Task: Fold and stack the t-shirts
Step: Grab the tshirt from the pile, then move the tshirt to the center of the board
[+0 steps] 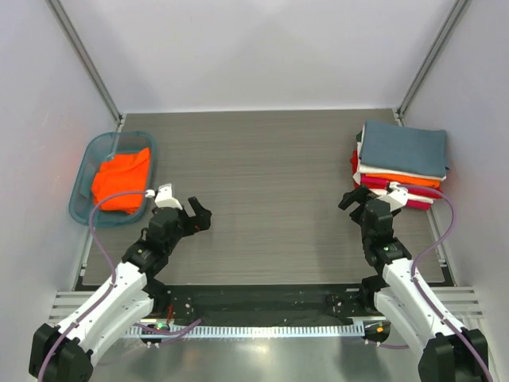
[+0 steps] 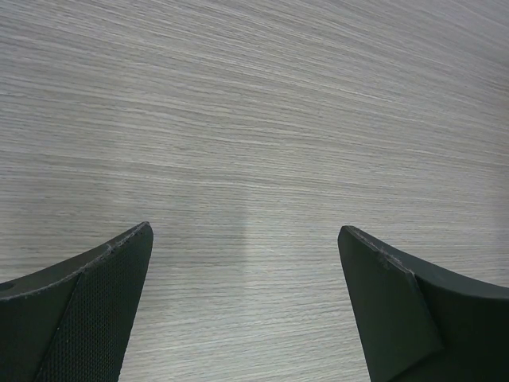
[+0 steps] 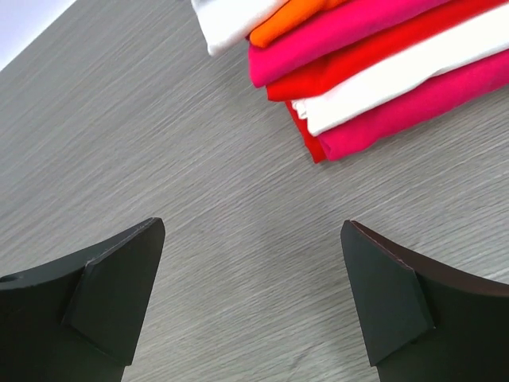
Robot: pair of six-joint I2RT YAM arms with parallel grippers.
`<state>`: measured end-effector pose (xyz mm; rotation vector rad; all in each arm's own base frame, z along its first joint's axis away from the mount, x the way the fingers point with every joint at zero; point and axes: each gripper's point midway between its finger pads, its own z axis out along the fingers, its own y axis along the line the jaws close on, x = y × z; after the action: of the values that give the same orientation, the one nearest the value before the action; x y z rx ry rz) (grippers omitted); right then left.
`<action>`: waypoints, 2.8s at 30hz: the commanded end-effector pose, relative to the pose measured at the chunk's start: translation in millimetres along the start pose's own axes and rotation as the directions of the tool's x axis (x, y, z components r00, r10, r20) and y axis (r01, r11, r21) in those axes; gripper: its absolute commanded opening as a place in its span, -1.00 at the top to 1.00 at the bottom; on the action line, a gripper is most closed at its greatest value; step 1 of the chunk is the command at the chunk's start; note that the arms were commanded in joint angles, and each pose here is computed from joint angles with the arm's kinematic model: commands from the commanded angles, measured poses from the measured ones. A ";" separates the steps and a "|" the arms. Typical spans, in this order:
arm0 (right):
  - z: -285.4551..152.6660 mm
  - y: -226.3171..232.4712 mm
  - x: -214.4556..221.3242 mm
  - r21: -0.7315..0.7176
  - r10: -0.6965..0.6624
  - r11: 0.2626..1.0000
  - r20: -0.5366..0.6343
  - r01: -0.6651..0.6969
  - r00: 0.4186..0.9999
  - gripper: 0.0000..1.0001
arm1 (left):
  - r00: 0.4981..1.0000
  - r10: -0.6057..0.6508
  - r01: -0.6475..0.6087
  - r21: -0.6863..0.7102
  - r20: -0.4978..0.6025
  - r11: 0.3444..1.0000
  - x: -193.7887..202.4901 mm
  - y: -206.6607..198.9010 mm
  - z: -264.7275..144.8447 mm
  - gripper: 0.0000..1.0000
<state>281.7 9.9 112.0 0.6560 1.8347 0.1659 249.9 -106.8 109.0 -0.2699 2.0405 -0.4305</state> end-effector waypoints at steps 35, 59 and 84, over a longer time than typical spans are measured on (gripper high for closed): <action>-7.4 -1.8 -17.9 0.001 0.065 0.998 0.089 -0.065 0.994 -1.00 | 0.732 -0.484 0.672 -0.628 0.480 0.393 -224.0 185.8 16.4 -0.64; -5.0 -0.6 -14.0 0.002 0.060 0.998 0.068 -0.061 0.996 -0.99 | 0.671 -0.556 0.648 -0.753 0.491 0.118 -189.0 263.4 50.1 0.99; -3.3 -3.5 -14.2 0.024 0.061 0.998 0.069 -0.063 0.996 -0.99 | 0.538 -0.843 0.679 0.598 -0.011 0.426 -385.8 -253.3 -110.4 0.99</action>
<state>275.8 3.0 111.7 0.7091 1.8012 0.1547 368.0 -137.9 497.9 -1.0759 1.4245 -1.2589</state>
